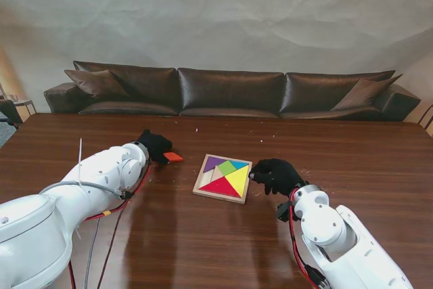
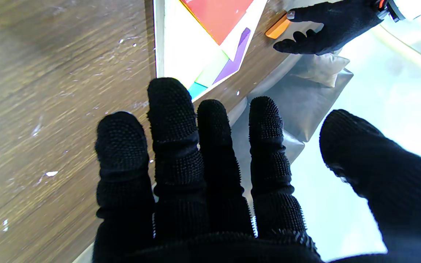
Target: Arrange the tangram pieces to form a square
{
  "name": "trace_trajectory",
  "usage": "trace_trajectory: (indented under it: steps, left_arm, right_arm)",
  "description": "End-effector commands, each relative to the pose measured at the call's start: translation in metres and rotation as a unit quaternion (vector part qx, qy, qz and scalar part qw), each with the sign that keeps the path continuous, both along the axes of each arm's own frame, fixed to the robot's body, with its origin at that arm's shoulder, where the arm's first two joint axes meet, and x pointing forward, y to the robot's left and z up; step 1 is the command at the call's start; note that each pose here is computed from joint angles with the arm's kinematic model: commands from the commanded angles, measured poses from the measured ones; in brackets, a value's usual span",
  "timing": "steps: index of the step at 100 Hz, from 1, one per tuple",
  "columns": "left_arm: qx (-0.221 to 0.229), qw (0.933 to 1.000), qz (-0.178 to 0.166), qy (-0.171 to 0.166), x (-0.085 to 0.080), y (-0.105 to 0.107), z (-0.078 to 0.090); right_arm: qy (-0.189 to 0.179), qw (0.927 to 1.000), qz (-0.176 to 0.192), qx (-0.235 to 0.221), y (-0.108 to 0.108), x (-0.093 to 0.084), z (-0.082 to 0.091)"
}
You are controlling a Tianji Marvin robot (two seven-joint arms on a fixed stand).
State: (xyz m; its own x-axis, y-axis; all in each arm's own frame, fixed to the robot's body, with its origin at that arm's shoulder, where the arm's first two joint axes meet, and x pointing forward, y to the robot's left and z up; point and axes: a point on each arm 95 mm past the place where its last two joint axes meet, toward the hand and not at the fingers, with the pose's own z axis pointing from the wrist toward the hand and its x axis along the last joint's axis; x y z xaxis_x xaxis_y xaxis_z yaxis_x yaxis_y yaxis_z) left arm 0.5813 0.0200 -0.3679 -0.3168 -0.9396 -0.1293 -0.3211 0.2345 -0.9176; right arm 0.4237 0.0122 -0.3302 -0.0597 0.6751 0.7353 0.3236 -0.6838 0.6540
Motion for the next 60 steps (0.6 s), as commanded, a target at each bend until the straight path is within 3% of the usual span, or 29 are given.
trace_trajectory:
  steps: [1,60]
  left_arm:
    - [-0.001,1.0000,-0.002,0.009,-0.001,-0.004,-0.003]
    - [-0.026,0.9996,0.008,0.010,-0.013,-0.005,-0.022]
  right_arm:
    - [0.008,1.0000,0.006,0.003,0.003,-0.002,-0.003]
    - [0.012,0.9999,0.004,0.005,0.002,-0.002,-0.003]
